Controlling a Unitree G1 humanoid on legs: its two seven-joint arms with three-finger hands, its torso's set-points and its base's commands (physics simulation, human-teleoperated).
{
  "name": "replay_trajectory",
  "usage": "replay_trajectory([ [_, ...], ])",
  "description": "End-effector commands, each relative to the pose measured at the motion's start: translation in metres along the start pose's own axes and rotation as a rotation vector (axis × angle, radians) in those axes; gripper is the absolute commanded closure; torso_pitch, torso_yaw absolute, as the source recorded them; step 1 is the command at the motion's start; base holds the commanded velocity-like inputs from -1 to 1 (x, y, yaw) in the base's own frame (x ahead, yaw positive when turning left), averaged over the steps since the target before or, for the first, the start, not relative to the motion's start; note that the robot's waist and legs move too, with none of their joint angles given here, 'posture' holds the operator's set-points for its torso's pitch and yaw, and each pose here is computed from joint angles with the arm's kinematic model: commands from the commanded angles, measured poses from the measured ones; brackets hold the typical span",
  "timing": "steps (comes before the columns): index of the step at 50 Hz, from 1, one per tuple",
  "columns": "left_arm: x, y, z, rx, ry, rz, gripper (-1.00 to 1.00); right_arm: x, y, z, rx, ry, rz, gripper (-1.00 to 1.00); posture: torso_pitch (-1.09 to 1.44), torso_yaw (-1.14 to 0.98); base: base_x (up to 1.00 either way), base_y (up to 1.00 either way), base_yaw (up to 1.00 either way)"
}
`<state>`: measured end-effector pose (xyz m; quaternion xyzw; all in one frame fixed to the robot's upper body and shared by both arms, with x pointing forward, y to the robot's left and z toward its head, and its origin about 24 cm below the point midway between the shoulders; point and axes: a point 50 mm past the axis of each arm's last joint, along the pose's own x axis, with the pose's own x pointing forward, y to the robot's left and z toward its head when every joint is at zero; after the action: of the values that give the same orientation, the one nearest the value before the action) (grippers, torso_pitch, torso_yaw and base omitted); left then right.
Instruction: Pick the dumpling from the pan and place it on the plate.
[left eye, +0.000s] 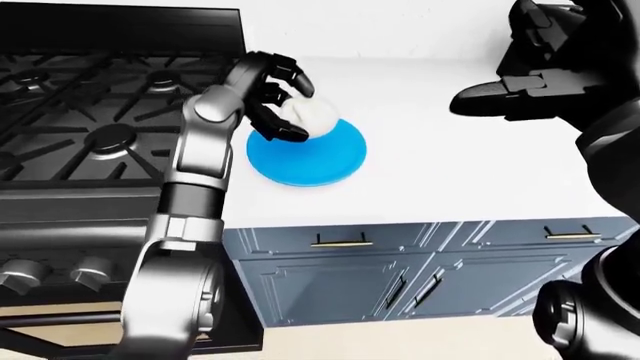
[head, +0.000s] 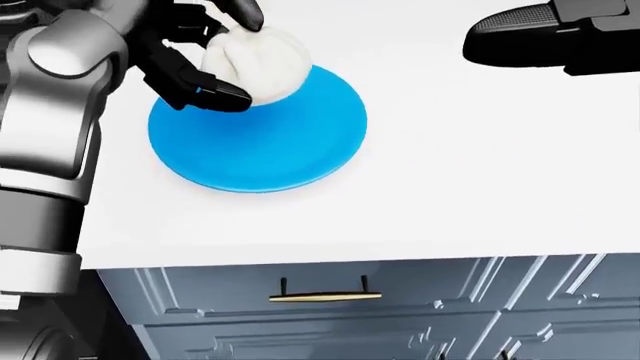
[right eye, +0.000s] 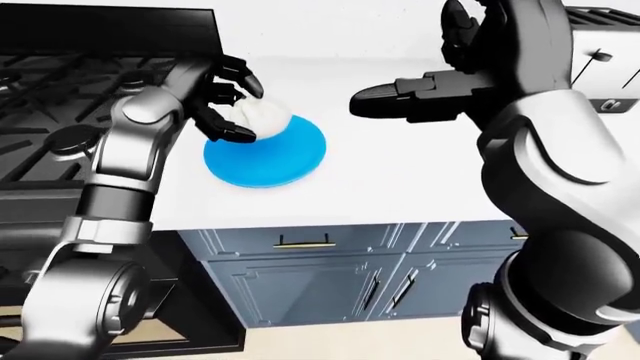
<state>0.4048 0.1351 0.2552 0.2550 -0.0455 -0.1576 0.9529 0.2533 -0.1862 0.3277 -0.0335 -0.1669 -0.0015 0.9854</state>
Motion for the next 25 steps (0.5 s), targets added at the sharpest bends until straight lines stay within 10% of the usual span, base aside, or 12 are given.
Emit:
replay_trajectory([
  [1,-0.005,0.010,0.026,0.030,-0.097,0.039,0.65,-0.002,-0.003,0.014,0.005,-0.073,-0.018,-1.00,0.00,0.00,0.00,0.00,0.00],
  [25,-0.007,0.004,0.014,0.022,-0.085,0.037,0.63,-0.002,-0.003,0.013,0.003,-0.074,-0.017,-1.00,0.00,0.00,0.00,0.00,0.00],
])
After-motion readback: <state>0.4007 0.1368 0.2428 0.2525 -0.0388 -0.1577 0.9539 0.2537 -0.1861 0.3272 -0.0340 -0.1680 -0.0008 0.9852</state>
